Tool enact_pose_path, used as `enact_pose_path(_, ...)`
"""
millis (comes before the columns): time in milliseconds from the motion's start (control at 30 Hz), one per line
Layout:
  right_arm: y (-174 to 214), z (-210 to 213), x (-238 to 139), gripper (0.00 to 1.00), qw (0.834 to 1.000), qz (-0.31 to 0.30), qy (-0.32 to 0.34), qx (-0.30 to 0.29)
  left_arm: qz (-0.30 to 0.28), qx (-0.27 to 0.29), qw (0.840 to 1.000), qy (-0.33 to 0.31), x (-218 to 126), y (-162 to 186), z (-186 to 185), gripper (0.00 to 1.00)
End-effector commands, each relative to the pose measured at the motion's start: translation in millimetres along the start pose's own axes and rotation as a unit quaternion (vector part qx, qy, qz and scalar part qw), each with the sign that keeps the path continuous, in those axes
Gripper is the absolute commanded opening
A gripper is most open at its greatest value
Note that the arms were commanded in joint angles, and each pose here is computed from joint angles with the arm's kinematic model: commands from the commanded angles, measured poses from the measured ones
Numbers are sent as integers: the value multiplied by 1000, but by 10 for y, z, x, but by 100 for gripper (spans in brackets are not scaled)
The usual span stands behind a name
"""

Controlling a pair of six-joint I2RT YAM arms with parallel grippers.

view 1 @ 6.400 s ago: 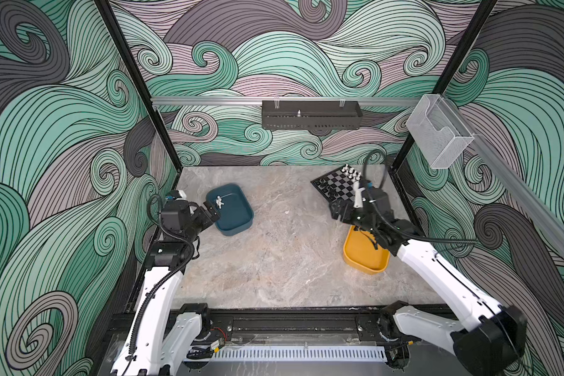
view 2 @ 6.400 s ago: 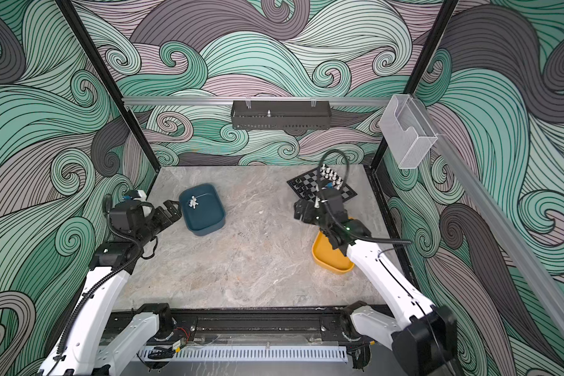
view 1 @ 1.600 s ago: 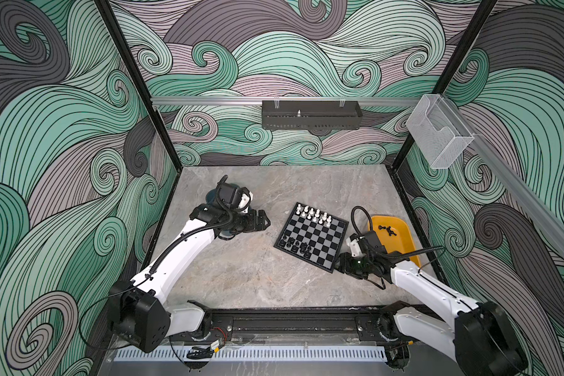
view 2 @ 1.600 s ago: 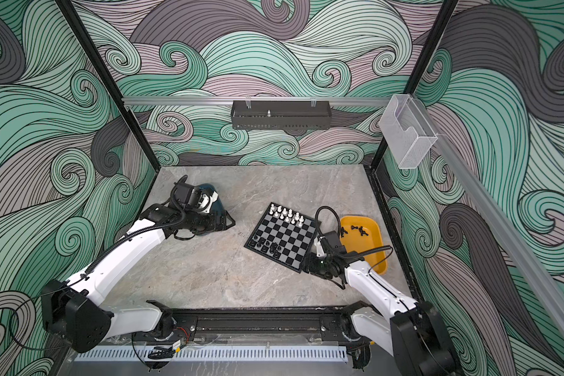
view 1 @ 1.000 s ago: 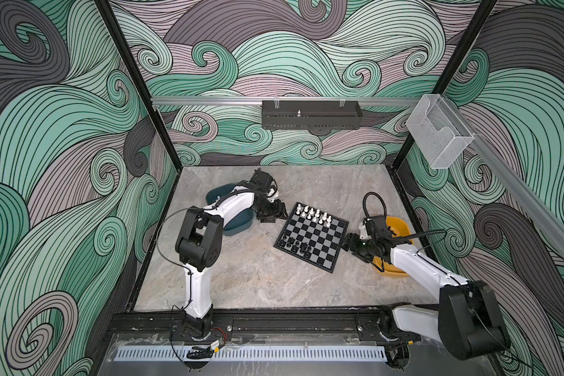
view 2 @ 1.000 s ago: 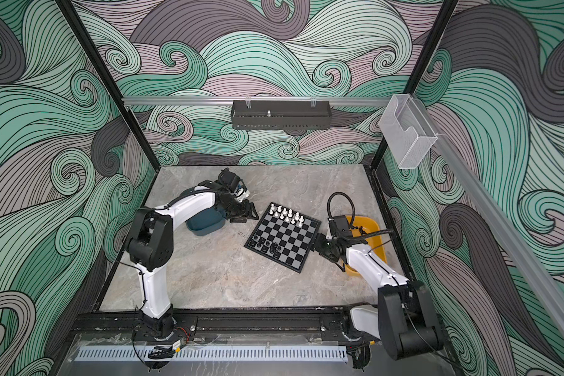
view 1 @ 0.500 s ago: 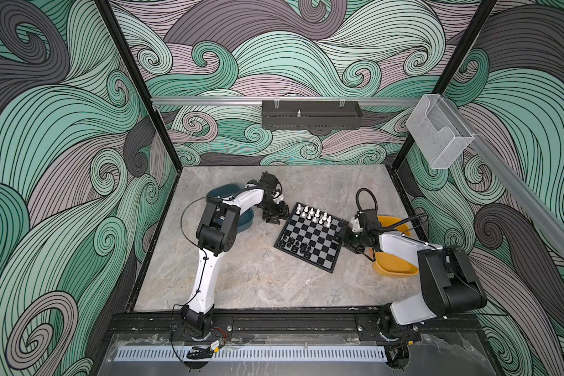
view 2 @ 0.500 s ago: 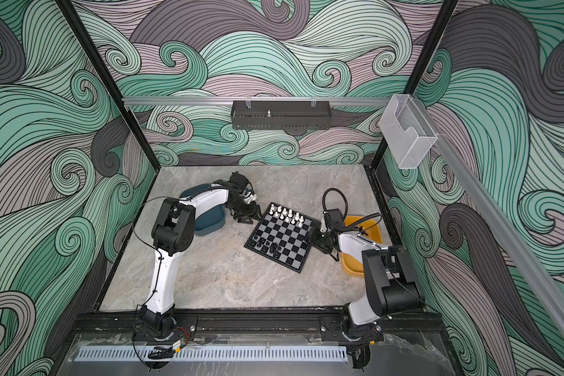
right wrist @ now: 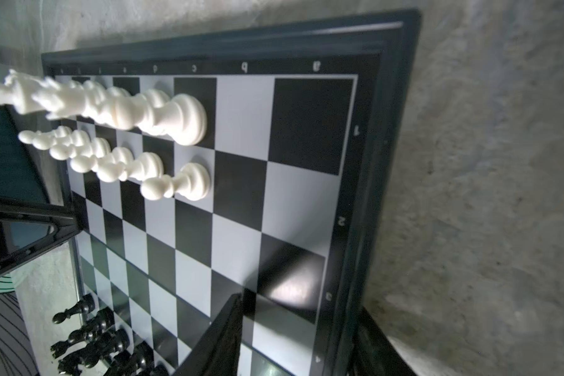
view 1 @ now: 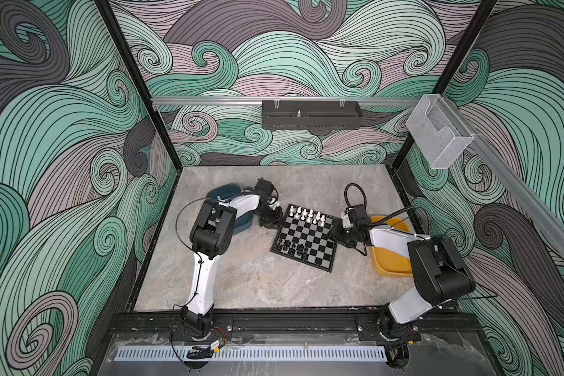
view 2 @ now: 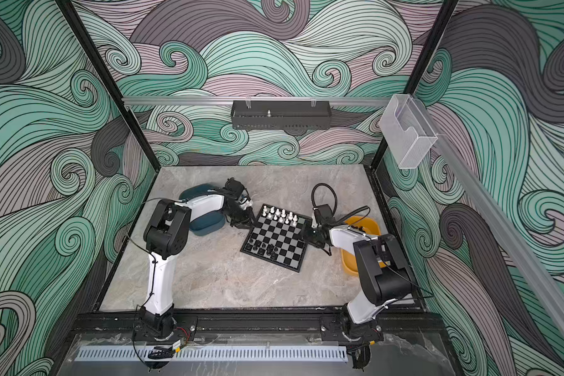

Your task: Set up the chess pieces on the board

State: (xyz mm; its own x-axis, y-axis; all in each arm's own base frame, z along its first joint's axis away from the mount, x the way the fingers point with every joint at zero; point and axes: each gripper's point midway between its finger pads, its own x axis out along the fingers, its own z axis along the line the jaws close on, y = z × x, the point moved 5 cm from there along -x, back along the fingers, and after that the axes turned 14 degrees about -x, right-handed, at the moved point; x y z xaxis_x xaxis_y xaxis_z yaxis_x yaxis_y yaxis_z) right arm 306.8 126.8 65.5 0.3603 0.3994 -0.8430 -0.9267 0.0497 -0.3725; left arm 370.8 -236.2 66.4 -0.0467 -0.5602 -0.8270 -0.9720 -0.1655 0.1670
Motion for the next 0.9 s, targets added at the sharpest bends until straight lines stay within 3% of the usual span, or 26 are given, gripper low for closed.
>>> enact_pose_path(0,81,318,75,48,998,22,-49,-42,14,-43,998,-34,79,322,225,27)
enact_pose_path(200,276,517,85,47,996,33,-68,-50,-12,-76,996,-51,-63,711,561,27)
enact_pose_path(367,304,568,58,49,996,35,-67,-49,-40,-88,994,-60,-209,828,663,29)
enact_pose_path(500,130,493,-218,62,999,3,-27,-46,-64,-79,992,-69,-428,799,572,43)
enact_pose_path(633,-176,287,-903,84,996,-65,45,-33,-131,-50,988,-71,-946,826,370,64)
enact_pose_path(733,-289,-46,-1434,98,988,-103,115,3,-170,-26,981,-93,-1387,885,227,72)
enact_pose_path(767,-268,-205,-1566,100,984,-113,139,22,-184,-13,977,-105,-1537,928,200,82)
enact_pose_path(867,-107,-646,-1785,99,966,-130,209,78,-227,41,969,-94,-1886,1120,149,93)
